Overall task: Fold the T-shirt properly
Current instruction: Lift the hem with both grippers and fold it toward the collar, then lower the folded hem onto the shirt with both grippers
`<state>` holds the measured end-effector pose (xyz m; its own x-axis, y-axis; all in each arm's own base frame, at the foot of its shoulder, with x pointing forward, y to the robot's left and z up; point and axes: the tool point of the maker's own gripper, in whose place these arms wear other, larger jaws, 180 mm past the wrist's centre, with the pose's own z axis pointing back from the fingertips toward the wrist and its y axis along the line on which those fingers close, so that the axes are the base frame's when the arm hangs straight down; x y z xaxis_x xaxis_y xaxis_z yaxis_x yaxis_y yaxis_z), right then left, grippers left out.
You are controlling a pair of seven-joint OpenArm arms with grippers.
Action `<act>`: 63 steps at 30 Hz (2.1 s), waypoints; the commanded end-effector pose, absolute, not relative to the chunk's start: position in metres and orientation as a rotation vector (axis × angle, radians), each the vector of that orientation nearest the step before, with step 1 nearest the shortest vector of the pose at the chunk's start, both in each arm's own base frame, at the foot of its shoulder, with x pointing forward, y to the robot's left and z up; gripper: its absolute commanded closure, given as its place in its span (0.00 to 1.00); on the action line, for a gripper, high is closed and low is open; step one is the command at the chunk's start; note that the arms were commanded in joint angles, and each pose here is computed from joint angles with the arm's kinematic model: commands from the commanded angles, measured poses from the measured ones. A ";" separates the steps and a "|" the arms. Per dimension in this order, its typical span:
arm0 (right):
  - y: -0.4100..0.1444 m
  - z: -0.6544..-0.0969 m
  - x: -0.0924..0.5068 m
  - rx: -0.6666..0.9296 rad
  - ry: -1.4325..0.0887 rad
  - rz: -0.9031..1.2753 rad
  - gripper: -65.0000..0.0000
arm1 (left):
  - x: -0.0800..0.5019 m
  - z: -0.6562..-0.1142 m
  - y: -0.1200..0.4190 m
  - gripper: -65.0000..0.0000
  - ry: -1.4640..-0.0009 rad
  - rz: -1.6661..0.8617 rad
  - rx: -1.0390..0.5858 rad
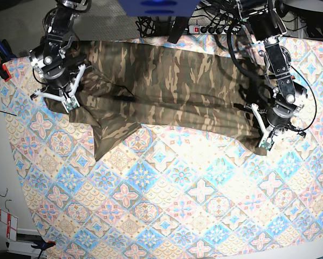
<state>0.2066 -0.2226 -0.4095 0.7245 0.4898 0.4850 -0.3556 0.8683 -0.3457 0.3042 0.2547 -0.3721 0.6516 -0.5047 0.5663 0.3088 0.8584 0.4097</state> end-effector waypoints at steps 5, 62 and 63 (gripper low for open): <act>-0.246 -0.401 0.195 -0.287 -0.612 0.387 0.99 | 0.291 -0.354 0.270 0.96 -0.754 -0.453 0.354; -0.215 -0.485 0.147 -0.138 -0.232 0.408 0.26 | 0.224 -0.473 0.286 0.54 -0.390 -0.426 0.214; -0.214 -0.488 0.144 -0.130 -0.221 0.406 0.25 | 0.224 -0.473 0.286 0.54 -0.390 -0.426 0.214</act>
<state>0.1504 -0.2307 -0.4781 0.8960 0.4061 0.1799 -0.3616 0.9021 -0.2356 0.2273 0.2801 -0.4712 0.8291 -0.4360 0.3501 0.3589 0.8951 0.2646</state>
